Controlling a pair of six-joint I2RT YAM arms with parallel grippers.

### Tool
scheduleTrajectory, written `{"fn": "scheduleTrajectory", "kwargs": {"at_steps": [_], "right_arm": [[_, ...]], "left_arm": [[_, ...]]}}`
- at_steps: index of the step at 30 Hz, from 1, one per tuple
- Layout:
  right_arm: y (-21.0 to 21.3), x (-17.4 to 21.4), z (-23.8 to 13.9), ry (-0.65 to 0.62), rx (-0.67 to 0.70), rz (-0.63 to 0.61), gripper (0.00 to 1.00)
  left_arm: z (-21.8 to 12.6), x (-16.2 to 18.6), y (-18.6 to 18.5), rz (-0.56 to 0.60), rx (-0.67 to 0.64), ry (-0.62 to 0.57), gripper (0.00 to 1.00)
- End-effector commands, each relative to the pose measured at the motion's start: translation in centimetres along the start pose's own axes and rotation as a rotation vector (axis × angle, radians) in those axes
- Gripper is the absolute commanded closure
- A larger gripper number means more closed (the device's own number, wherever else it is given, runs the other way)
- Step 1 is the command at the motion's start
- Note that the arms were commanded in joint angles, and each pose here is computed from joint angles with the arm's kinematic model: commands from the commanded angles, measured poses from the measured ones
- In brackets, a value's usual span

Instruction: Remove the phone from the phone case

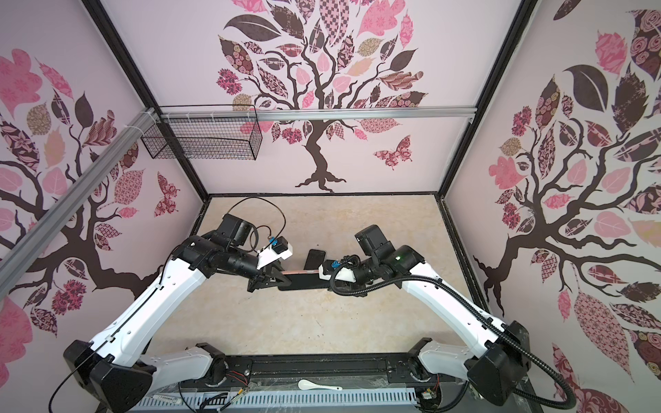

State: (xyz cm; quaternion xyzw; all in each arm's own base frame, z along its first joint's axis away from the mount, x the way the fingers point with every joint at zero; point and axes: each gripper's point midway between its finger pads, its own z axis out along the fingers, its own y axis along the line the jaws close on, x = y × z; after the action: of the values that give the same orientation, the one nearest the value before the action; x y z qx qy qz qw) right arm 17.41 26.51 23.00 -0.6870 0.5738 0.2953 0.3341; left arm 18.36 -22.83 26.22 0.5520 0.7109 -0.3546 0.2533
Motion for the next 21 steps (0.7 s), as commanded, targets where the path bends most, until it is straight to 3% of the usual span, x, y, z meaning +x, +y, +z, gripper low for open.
{"fn": "scheduleTrajectory", "kwargs": {"at_steps": [1, 21], "right_arm": [[1.3, -3.8, -1.5, -0.140, -0.014, -0.119, 0.93], [1.5, -5.8, -2.4, -0.179, 0.048, -0.229, 0.91]], "left_arm": [[-0.5, -1.4, 2.3, -0.040, -0.066, -0.032, 1.00], [1.1, -0.5, 5.3, -0.114, -0.049, 0.048, 1.00]]}}
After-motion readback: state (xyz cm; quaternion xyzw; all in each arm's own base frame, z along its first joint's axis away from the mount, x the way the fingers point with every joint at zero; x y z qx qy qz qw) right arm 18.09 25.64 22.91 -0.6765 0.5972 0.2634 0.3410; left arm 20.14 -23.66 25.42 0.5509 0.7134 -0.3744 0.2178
